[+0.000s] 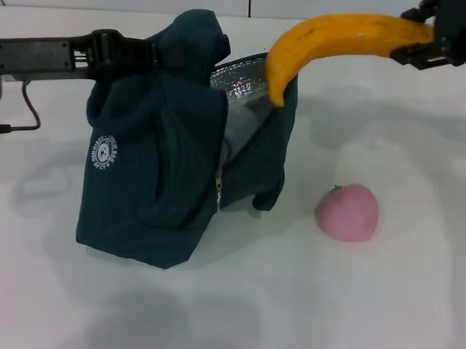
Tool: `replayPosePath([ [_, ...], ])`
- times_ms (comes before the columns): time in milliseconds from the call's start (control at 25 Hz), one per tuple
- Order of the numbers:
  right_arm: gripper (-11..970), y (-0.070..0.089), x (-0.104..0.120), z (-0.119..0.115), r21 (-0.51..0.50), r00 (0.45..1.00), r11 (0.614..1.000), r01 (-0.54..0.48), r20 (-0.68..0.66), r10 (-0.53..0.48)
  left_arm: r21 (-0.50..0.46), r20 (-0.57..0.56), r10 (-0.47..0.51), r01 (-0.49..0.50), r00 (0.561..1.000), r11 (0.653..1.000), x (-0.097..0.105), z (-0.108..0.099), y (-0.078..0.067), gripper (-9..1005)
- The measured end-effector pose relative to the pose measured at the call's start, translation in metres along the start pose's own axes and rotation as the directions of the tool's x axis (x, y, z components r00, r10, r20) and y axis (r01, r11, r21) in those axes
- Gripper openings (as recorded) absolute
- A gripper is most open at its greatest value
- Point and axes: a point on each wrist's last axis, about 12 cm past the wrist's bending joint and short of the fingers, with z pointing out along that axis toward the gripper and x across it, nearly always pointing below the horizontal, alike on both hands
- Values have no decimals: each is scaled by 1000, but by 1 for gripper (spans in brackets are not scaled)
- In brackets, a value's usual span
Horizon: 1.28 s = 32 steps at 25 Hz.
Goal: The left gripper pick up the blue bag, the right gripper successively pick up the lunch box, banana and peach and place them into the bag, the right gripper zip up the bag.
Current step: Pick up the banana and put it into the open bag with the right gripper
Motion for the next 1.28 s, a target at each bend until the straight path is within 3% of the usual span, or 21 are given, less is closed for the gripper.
replayPosePath([
  [360,459,10,-39,19,-54,996,994,94,3,-94,0,-16,13,-13,1000,1000,0,5,0,35],
  [800,458,33,-66,32,-133,976,967,219,15,-219,-3,-11,15,-15,1000,1000,0,5,1,35],
  [1280,459,45,-89,38,-143,947,936,322,51,-318,-6,-10,19,-19,1000,1000,-1,7,0,35],
])
